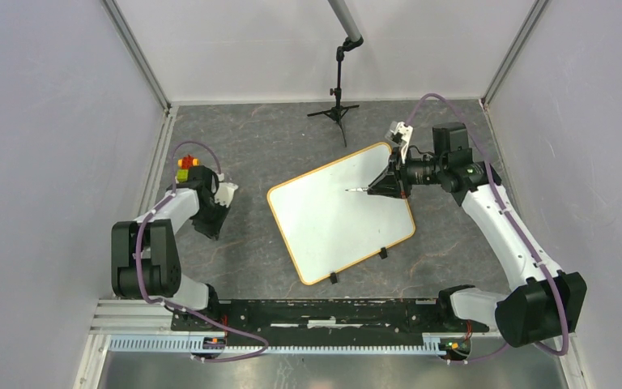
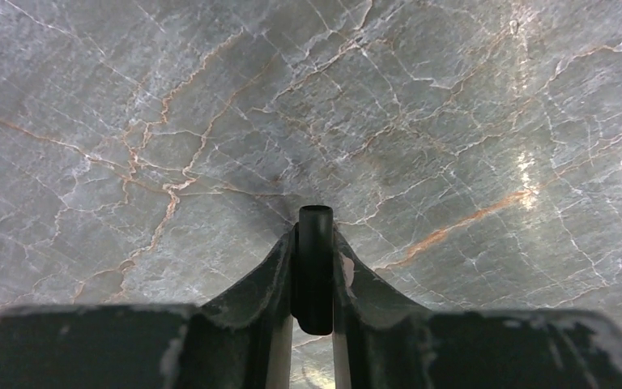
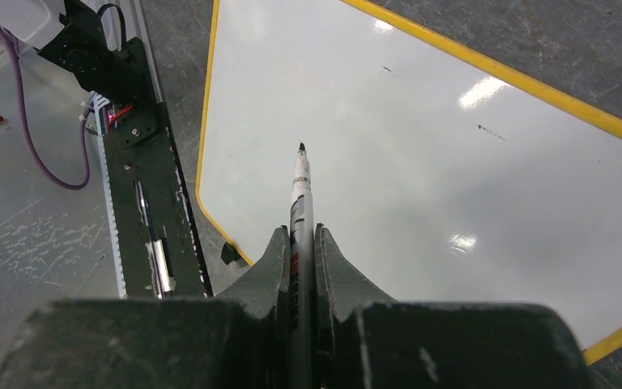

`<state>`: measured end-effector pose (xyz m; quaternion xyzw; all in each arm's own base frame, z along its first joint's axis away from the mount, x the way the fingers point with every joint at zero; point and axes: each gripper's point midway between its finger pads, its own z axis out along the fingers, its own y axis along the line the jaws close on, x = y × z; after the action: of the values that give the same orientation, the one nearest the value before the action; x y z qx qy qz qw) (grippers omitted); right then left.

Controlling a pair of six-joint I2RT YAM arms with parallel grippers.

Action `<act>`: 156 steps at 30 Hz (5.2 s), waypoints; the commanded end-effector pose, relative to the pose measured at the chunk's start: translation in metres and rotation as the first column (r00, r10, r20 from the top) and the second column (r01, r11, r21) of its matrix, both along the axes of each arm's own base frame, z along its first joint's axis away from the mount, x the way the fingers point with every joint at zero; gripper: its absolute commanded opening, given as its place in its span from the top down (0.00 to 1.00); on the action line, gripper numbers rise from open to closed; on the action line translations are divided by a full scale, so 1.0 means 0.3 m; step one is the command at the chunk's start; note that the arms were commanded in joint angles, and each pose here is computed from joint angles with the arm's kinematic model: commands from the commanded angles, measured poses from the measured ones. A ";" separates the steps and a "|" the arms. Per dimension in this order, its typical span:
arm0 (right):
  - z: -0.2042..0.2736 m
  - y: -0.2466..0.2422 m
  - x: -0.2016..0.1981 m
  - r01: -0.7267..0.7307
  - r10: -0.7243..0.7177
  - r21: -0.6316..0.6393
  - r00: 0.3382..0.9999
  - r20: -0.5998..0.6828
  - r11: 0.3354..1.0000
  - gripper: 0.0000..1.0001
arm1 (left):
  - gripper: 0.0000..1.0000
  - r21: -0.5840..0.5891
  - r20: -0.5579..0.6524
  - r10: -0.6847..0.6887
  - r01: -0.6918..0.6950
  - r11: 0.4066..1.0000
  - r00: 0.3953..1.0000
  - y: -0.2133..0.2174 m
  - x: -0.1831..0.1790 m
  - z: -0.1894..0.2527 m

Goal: Write a sentence on the whiteboard
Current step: Place the pen cap at the center of the board, then hold the whiteboard at the center of the board, then write a sentence on the whiteboard.

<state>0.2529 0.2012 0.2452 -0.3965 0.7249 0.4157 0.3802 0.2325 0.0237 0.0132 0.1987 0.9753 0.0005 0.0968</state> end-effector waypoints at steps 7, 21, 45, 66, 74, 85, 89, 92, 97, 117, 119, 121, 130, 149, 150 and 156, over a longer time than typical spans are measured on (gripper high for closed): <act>0.009 0.015 0.002 -0.011 0.011 -0.002 0.999 0.047 1.000 1.00 | 0.63 0.079 0.014 -0.021 0.020 0.997 1.000 0.010 -0.007 -0.029; 0.031 0.037 0.016 -0.025 0.030 -0.043 0.994 0.103 0.999 1.00 | 0.30 -0.020 0.093 -0.034 0.036 0.999 0.995 -0.074 0.022 0.109; 0.076 0.230 0.024 -0.111 0.136 -0.108 0.953 0.269 0.988 1.00 | 0.00 -0.729 0.363 0.063 0.241 0.640 0.930 -0.494 0.068 0.778; 0.059 0.470 -0.102 -0.253 0.286 -0.138 0.889 0.357 0.958 1.00 | 0.38 -0.814 0.245 -0.152 0.288 0.504 0.958 -0.697 0.089 0.704; 0.050 0.493 -0.089 -0.225 0.268 -0.154 0.884 0.383 0.962 1.00 | 0.68 -0.806 0.235 -0.178 0.294 0.514 0.956 -0.722 0.144 0.681; 0.072 0.550 -0.030 -0.181 0.221 -0.135 0.894 0.390 0.974 1.00 | 0.93 -0.785 0.253 -0.191 0.316 0.533 0.949 -0.722 0.169 0.664; 0.066 0.567 -0.031 -0.191 0.230 -0.139 0.894 0.385 0.972 1.00 | 0.95 -0.782 0.257 -0.195 0.322 0.534 0.947 -0.721 0.165 0.663; 0.062 0.577 -0.042 -0.200 0.240 -0.140 0.892 0.383 0.970 1.00 | 0.97 -0.781 0.260 -0.196 0.325 0.534 0.945 -0.721 0.161 0.664; 0.049 0.589 -0.056 -0.212 0.255 -0.152 0.888 0.382 0.965 1.00 | 0.97 -0.777 0.268 -0.199 0.334 0.534 0.943 -0.721 0.157 0.666; -0.013 0.567 -0.006 -0.133 0.214 -0.224 0.894 0.393 0.965 1.00 | 0.97 -0.772 0.274 -0.205 0.342 0.535 0.940 -0.718 0.146 0.668; -0.013 0.556 -0.004 -0.123 0.209 -0.229 0.893 0.398 0.966 1.00 | 0.98 -0.772 0.273 -0.206 0.341 0.537 0.940 -0.718 0.144 0.666; -0.013 0.547 0.002 -0.111 0.199 -0.234 0.894 0.400 0.966 1.00 | 0.97 -0.771 0.272 -0.206 0.340 0.538 0.940 -0.717 0.143 0.664; -0.016 0.483 0.050 -0.059 0.153 -0.243 0.907 0.392 0.968 1.00 | 0.97 -0.765 0.278 -0.205 0.345 0.544 0.938 -0.714 0.144 0.664; 0.075 0.470 0.025 -0.100 0.172 -0.190 0.893 0.416 0.977 1.00 | 0.97 -0.764 0.282 -0.208 0.350 0.542 0.937 -0.714 0.143 0.666; 0.079 0.478 0.016 -0.110 0.180 -0.188 0.891 0.416 0.976 1.00 | 0.97 -0.764 0.283 -0.208 0.351 0.541 0.936 -0.714 0.144 0.666; 0.082 0.508 -0.018 -0.145 0.211 -0.185 0.885 0.414 0.972 1.00 | 0.97 -0.764 0.284 -0.208 0.352 0.541 0.936 -0.714 0.143 0.668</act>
<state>0.2551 0.3442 0.2341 -0.5647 0.6465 0.2810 0.4292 0.2707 -0.1923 0.2042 0.2609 0.8218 -0.4566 0.2194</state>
